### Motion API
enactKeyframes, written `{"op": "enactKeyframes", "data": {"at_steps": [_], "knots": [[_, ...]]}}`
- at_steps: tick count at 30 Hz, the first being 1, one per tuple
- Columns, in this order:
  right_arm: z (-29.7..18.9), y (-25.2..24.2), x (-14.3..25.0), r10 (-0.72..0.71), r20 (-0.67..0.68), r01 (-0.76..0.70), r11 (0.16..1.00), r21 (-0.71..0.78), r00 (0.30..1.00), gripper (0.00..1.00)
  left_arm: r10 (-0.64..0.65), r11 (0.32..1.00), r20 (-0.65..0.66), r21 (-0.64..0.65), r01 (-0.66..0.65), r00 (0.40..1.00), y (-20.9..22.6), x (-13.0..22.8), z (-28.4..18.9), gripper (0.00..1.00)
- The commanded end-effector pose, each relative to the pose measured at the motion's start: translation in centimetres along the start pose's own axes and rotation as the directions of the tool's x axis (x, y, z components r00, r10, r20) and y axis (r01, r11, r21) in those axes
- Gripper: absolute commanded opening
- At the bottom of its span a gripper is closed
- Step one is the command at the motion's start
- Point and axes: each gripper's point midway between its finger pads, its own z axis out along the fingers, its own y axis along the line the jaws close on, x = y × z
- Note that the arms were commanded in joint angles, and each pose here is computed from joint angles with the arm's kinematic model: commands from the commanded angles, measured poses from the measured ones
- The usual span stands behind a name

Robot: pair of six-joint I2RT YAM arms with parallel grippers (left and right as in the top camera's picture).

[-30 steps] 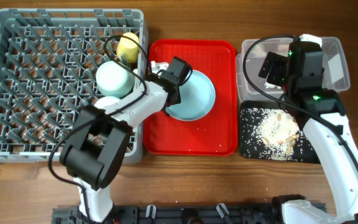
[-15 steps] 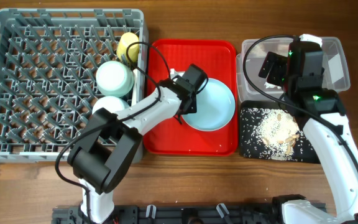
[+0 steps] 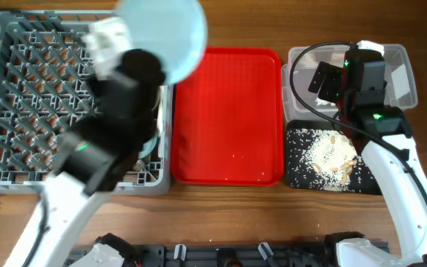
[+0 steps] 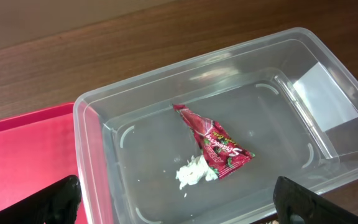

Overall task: Sort waste into correct bins and load items into the dishwasher rack
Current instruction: 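Lift the plate left and stand it upright in the rack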

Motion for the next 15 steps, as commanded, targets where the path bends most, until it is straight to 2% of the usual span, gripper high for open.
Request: {"op": "enactKeyframes", "data": {"at_steps": [1, 4, 8, 15], "knots": [[0.1, 0.1, -0.3, -0.003, 0.001, 0.003, 1.0, -0.007, 1.0, 1.0, 0.225, 0.943, -0.053, -0.239, -0.231, 0.973, 5.9, -0.1, 2.7, 0.04], [0.1, 0.1, -0.3, -0.003, 0.001, 0.003, 1.0, -0.007, 1.0, 1.0, 0.287, 0.882, -0.144, -0.347, -0.32, 0.947, 9.1, 0.7, 5.1, 0.04], [0.1, 0.1, -0.3, -0.003, 0.001, 0.003, 1.0, -0.006, 1.0, 1.0, 0.364, 0.736, -0.253, -0.512, -0.444, 0.896, 12.1, 1.2, 7.0, 0.04], [0.1, 0.1, -0.3, -0.003, 0.001, 0.003, 1.0, -0.006, 1.0, 1.0, 0.552, 0.538, -0.439, -0.462, -0.705, 0.709, 11.2, 2.9, 12.2, 0.04]]}}
